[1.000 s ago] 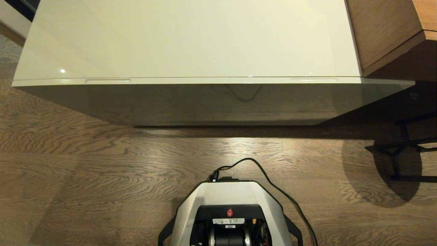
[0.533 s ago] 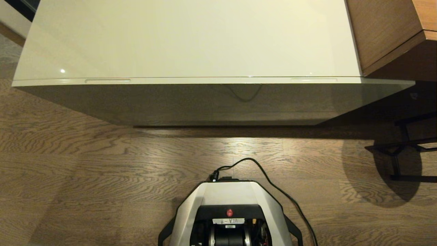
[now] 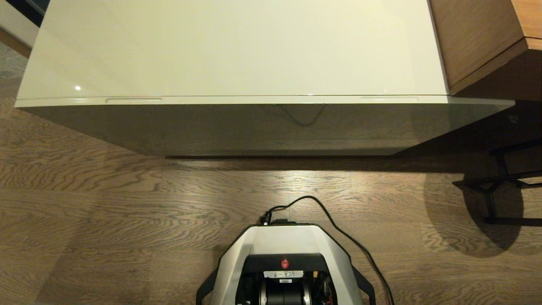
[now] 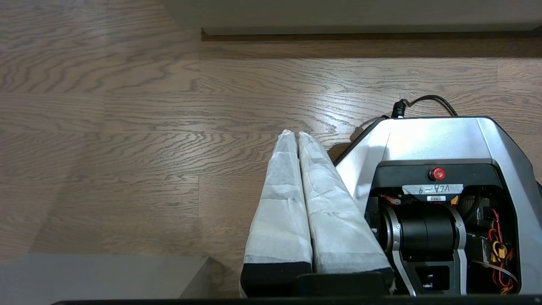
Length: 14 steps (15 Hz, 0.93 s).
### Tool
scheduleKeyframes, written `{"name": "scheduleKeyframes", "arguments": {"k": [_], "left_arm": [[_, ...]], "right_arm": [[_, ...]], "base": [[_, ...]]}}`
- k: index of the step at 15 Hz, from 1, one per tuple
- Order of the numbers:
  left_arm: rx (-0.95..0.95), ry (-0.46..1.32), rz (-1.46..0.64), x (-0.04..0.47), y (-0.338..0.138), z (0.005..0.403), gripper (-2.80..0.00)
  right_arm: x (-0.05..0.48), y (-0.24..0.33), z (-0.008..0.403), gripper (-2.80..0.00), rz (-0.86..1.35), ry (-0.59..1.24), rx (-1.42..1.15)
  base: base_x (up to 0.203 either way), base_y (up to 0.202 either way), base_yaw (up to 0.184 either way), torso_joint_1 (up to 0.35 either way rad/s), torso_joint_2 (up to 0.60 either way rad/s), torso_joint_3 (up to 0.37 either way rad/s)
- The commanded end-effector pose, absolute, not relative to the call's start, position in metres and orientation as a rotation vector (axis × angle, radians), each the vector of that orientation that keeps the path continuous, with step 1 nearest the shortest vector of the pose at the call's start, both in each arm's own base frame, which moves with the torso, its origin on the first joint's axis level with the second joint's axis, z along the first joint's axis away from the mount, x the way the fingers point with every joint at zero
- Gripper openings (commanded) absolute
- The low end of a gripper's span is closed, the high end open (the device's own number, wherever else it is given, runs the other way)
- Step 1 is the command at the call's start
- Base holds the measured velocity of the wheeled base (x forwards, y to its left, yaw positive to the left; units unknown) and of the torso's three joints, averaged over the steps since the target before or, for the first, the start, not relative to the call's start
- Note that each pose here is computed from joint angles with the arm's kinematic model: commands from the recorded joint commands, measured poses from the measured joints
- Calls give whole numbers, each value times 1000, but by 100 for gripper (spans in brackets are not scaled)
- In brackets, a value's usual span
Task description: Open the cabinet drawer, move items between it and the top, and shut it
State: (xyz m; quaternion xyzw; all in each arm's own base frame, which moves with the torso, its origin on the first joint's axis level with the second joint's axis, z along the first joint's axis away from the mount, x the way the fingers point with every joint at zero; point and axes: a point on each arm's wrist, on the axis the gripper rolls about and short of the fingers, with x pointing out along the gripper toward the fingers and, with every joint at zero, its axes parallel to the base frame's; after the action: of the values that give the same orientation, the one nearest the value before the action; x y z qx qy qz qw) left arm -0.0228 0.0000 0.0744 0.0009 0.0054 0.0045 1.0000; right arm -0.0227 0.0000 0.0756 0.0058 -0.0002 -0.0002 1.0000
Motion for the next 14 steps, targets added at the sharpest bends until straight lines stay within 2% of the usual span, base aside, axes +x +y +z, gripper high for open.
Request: {"name": "scheduleKeyframes", "arguments": {"k": [1, 14], "left_arm": [[2, 12, 9, -23, 0, 74, -280], [2, 12, 9, -23, 0, 74, -280]], "right_arm": [[-23, 0, 75, -280, 2, 2, 12], [-23, 0, 75, -280, 1, 2, 12]], "base": [[0, 0, 0, 0, 0, 0], [0, 0, 0, 0, 0, 0]]}}
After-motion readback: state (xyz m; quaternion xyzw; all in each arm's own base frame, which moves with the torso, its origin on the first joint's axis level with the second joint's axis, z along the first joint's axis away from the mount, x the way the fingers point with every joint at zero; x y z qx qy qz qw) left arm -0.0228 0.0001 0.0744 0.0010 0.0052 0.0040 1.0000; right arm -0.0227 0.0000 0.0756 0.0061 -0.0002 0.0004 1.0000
